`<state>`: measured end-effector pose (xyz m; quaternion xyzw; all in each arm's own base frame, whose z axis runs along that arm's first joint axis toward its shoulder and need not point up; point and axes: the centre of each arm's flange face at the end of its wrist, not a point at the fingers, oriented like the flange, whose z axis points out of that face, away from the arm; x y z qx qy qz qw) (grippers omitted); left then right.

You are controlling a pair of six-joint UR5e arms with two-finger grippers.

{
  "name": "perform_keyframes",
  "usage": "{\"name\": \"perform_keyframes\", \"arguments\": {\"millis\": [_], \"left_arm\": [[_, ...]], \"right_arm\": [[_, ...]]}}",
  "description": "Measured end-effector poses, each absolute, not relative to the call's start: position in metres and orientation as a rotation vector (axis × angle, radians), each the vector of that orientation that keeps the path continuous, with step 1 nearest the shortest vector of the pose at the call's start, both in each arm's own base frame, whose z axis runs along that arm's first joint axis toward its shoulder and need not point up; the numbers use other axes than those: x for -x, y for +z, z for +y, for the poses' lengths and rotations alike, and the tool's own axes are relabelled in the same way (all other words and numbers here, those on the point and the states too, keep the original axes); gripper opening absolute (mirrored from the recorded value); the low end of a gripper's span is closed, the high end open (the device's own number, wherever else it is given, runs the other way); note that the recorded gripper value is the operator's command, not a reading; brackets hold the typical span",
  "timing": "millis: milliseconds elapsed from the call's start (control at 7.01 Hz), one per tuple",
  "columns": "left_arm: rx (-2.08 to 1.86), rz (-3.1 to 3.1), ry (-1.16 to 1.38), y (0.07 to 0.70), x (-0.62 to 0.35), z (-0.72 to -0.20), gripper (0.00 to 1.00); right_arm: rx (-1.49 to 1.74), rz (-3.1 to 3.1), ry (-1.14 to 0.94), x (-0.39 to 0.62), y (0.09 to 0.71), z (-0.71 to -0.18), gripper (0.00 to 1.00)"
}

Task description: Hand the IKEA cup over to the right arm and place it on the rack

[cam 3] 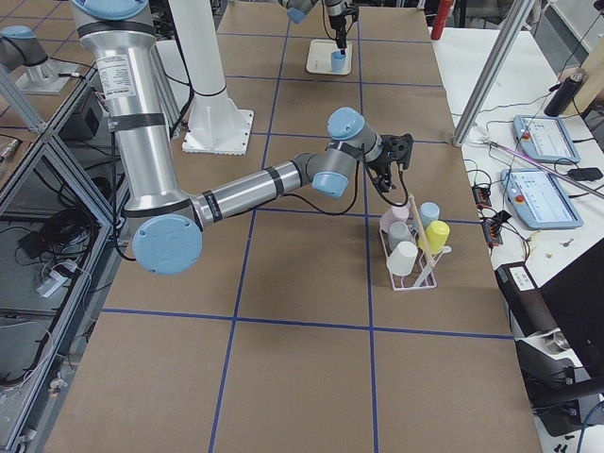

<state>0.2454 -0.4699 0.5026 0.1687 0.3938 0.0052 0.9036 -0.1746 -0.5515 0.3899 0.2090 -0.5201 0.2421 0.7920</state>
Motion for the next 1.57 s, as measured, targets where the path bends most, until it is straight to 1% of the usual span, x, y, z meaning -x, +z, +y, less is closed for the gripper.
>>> {"name": "perform_keyframes", "arguments": {"millis": [143,285,428,856,1141,1284,1569], "left_arm": [[-0.334,0.820,0.015,0.505,-0.247,-0.468,0.50],[-0.324,0.823,0.023,0.507,-0.250,-0.465,0.34],[-0.315,0.825,0.033,0.508,-0.255,-0.463,0.01],[-0.305,0.824,0.041,0.511,-0.259,-0.460,0.00],[-0.311,0.831,0.039,0.494,-0.255,-0.458,0.00],[-0.316,0.828,0.031,0.469,-0.248,-0.456,0.00],[-0.339,0.844,-0.016,0.400,-0.226,-0.451,0.00]], "right_arm": [[-0.448,-1.121,0.518,0.175,0.390,-0.551,1.00],[-0.436,-1.134,0.518,0.175,0.387,-0.549,1.00],[-0.411,-1.164,0.527,0.175,0.379,-0.545,1.00],[-0.360,-1.222,0.527,0.176,0.363,-0.535,1.00],[-0.326,-1.258,0.508,0.178,0.352,-0.530,1.00],[-0.297,-1.285,0.524,0.186,0.342,-0.527,1.00],[-0.209,-1.365,0.564,0.231,0.303,-0.523,1.00]]}}
